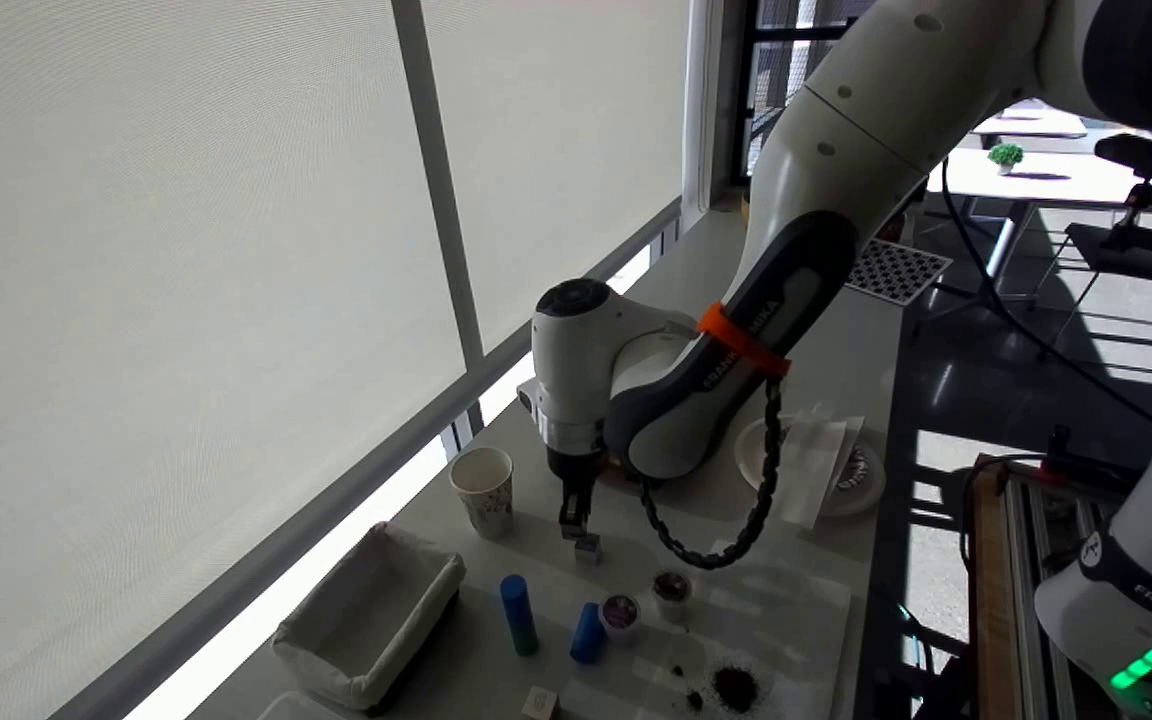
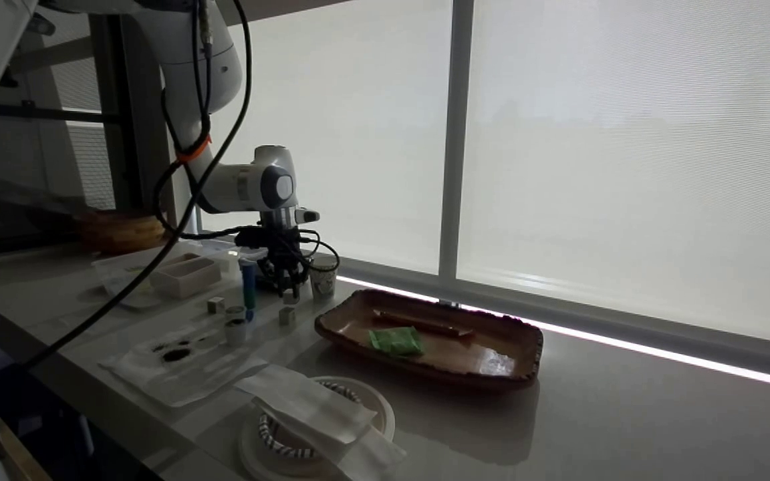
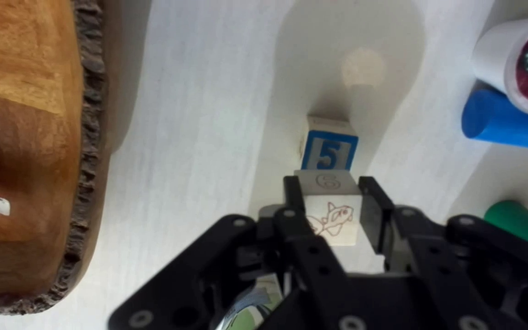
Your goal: Rearrange the some of the blocks
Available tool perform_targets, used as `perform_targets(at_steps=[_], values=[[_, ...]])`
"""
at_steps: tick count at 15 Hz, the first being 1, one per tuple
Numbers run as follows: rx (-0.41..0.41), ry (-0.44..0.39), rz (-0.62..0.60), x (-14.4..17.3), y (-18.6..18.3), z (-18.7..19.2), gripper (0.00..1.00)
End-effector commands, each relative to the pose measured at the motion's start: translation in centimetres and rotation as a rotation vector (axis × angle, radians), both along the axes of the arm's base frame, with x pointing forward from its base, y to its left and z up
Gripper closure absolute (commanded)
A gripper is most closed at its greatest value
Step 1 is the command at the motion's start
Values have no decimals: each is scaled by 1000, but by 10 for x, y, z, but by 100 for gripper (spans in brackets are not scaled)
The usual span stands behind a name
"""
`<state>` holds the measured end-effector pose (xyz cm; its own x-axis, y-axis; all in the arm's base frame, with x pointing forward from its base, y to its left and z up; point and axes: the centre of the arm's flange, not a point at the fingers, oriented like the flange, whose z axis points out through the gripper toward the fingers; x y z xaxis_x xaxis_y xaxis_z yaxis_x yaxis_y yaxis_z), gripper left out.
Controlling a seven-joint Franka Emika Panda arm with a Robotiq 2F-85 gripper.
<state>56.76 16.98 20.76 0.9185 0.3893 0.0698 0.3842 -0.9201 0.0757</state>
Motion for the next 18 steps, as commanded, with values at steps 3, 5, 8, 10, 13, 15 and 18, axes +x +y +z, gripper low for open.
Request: perform_targets(at_steps=[3, 5, 8, 10, 13, 15, 18], values=[[-8, 32, -6, -15, -5, -4, 91], [1, 30, -14, -19, -5, -4, 91], [11, 25, -36, -25, -5, -4, 91], [12, 25, -46, -27, -7, -4, 91], [23, 15, -67, -28, -7, -6, 91], [37, 9, -76, -28, -6, -7, 91], [47, 9, -80, -27, -5, -9, 91]])
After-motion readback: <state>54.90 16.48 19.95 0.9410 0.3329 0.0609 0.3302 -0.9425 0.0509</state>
